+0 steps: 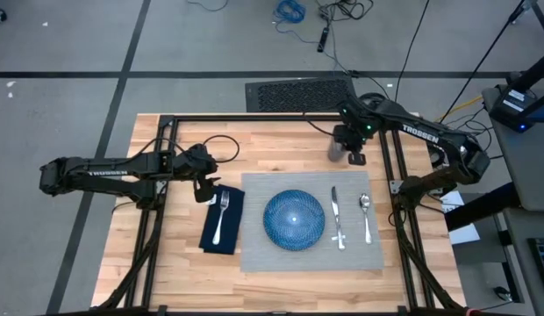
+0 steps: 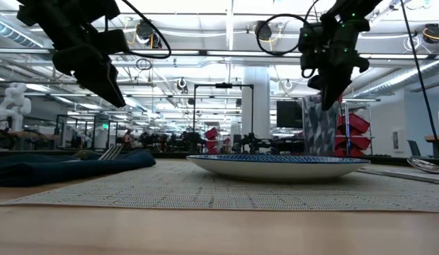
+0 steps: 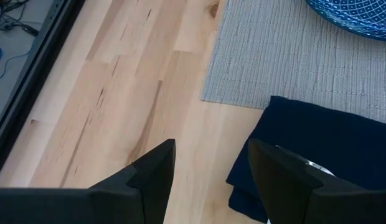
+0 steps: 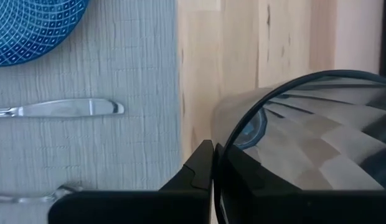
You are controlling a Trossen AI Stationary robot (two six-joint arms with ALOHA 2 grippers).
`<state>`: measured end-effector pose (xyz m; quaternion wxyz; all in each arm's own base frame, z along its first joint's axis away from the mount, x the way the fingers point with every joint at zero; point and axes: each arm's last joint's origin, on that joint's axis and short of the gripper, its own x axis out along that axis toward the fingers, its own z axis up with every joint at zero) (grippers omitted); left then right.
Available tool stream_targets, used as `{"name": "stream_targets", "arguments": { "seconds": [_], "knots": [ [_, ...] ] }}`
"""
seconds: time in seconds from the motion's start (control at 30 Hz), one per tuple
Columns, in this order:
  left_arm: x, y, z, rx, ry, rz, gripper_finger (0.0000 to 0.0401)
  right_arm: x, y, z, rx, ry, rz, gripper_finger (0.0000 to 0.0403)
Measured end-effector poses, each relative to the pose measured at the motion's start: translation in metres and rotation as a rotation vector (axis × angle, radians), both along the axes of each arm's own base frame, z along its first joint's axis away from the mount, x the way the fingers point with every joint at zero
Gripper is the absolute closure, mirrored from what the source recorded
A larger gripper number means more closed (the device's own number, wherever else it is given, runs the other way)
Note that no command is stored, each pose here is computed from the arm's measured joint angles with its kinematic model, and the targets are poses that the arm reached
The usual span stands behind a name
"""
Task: Set table place
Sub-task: Move the blue cup to the top right of the table
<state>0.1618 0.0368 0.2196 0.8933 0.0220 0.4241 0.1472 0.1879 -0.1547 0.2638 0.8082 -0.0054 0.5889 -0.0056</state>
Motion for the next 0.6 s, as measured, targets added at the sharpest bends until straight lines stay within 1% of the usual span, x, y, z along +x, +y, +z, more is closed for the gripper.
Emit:
{"name": "stream_targets", "arguments": {
  "seconds": [0.2, 0.47, 0.6],
  "knots": [
    [0.0000, 0.0001, 0.0000, 0.000, -0.001, 0.000, 0.0212, -0.0014, 0.0035, -0.0009, 0.026, 0.027, -0.003, 0.0403],
    [0.0001, 0.0000, 0.0001, 0.000, -0.001, 0.000, 0.0212, -0.0010, 0.0032, -0.0003, 0.030, 0.024, -0.023, 0.0402],
    [0.0001, 0.0000, 0.0001, 0.000, -0.001, 0.000, 0.0212, -0.0010, 0.0032, -0.0003, 0.035, 0.024, -0.043, 0.0393]
  ]
}}
